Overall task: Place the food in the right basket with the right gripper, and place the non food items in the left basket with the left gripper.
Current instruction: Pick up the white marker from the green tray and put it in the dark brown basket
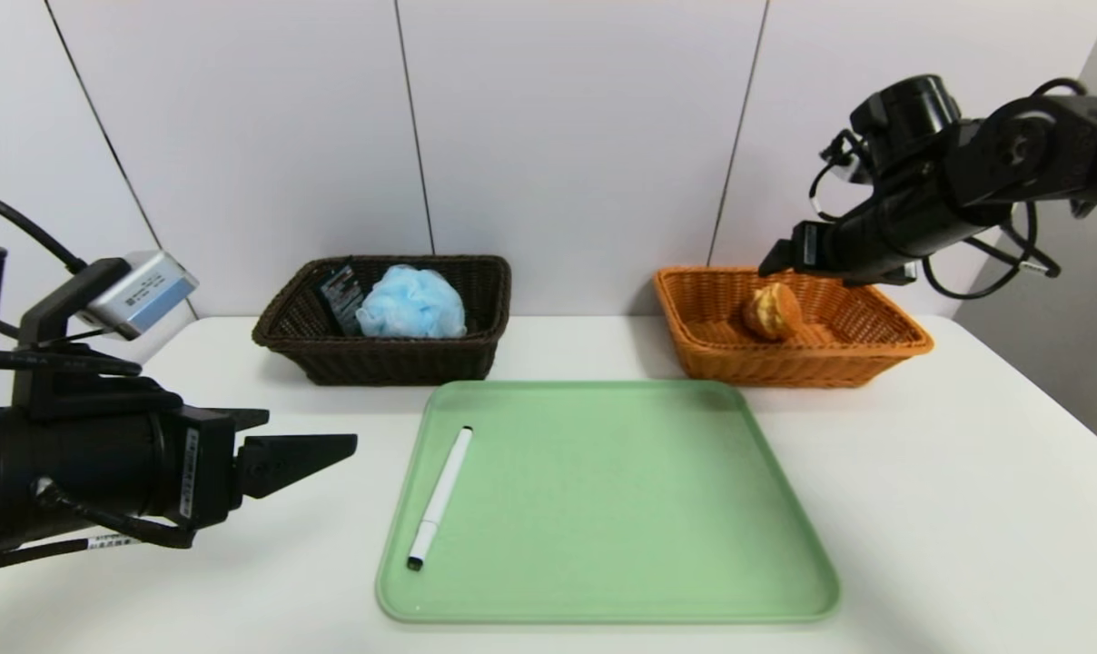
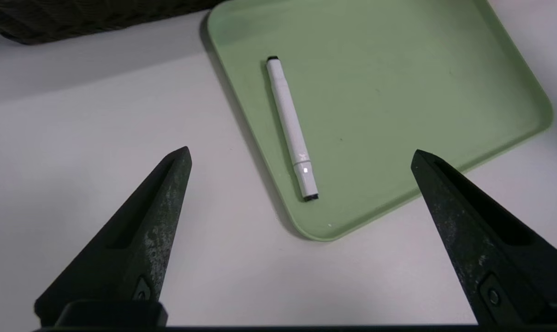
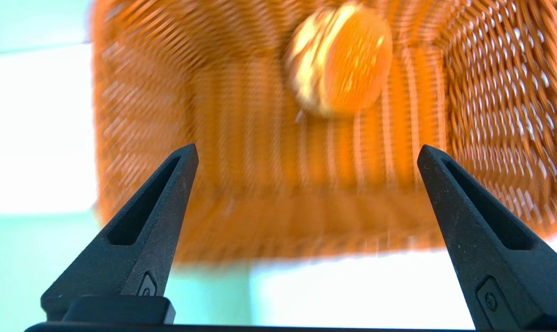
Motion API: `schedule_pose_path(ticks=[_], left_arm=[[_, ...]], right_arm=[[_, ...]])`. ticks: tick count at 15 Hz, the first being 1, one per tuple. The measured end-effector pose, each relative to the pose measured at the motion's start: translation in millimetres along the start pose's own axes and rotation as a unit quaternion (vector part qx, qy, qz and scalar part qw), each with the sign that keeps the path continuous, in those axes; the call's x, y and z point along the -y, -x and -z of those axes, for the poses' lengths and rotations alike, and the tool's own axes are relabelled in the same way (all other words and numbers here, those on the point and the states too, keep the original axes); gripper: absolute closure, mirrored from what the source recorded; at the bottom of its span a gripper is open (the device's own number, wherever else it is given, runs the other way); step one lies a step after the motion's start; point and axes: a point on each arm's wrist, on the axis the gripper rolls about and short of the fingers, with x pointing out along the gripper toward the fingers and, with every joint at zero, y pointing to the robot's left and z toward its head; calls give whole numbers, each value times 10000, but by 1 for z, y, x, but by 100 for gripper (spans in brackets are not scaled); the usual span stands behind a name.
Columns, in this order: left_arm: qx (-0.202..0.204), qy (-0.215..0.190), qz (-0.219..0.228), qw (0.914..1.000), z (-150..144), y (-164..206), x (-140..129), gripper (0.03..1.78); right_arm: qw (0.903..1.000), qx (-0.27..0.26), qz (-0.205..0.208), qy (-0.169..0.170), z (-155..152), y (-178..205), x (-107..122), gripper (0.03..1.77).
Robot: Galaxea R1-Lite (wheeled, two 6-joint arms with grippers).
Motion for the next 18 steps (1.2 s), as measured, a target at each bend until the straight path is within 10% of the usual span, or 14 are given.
schedule_pose_path(ticks=[8,18], left_arm=[[-664,-254,73,9974,-11,-57,32,12],[-1798,-428,-72,9827,-37,-109,66,12]], right_arm=[[9974,-679,-35,236,39,149,2,11],[9940,-1067,29,239,68,171,13,11]])
